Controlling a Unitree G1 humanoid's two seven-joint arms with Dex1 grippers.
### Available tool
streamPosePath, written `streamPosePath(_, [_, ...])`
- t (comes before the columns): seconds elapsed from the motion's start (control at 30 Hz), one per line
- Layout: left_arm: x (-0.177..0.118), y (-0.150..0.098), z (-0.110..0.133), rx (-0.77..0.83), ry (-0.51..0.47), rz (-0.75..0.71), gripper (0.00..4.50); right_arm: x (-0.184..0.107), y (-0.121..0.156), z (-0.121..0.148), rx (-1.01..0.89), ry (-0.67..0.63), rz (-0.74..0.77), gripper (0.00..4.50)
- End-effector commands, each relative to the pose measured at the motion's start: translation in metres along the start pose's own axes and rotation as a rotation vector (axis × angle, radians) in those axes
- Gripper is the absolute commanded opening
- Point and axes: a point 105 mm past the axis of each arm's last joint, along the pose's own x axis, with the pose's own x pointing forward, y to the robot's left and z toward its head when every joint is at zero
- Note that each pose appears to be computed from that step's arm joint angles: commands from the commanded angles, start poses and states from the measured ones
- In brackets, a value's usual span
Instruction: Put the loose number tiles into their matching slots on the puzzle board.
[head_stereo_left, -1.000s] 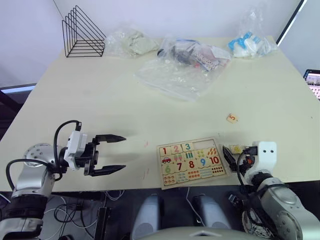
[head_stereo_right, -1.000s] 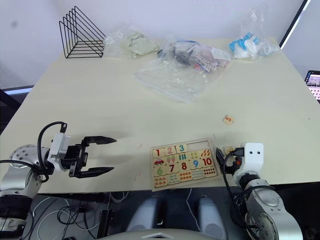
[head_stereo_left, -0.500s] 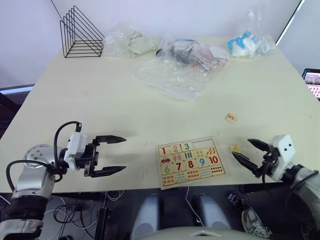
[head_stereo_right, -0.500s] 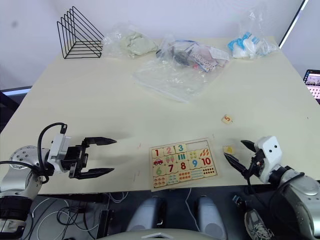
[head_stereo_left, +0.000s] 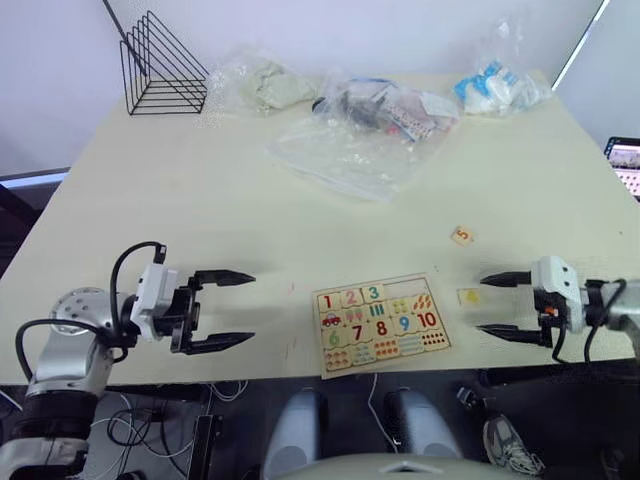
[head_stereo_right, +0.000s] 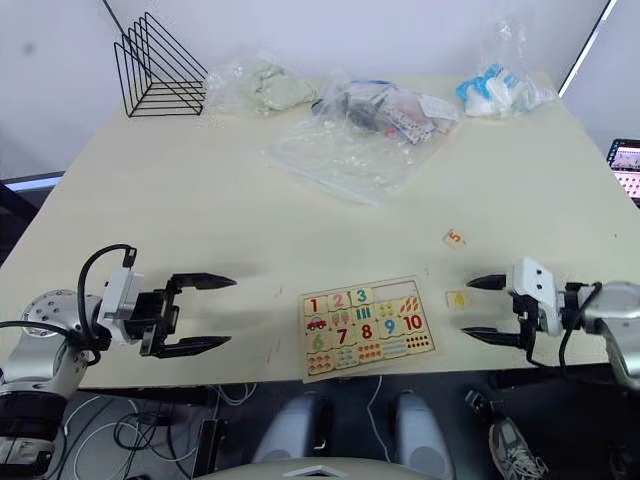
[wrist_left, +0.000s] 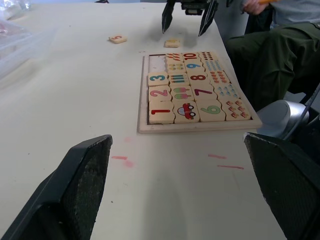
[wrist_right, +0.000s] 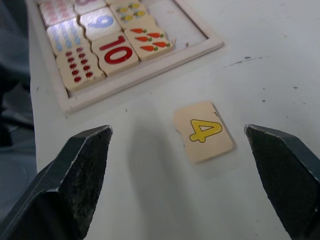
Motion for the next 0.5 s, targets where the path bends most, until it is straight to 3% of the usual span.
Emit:
streamPosePath(0.03, [0.001,-0.001,0.008,0.044,-0.011,-0.034,4.50,-0.001,-0.005,-0.002,-0.063,0.045,0.054,4.45])
streamPosePath(0.47, [0.003,0.001,0.009,0.052,-0.016,-0.035,4.50,0.007,-0.018,-0.005,-0.102,0.087,0.113,4.45])
streamPosePath(0.5, [0.003,0.001,0.009,0.052,-0.015,-0.035,4.50,0.007,-0.017,-0.006,-0.105,0.092,0.117,3.90])
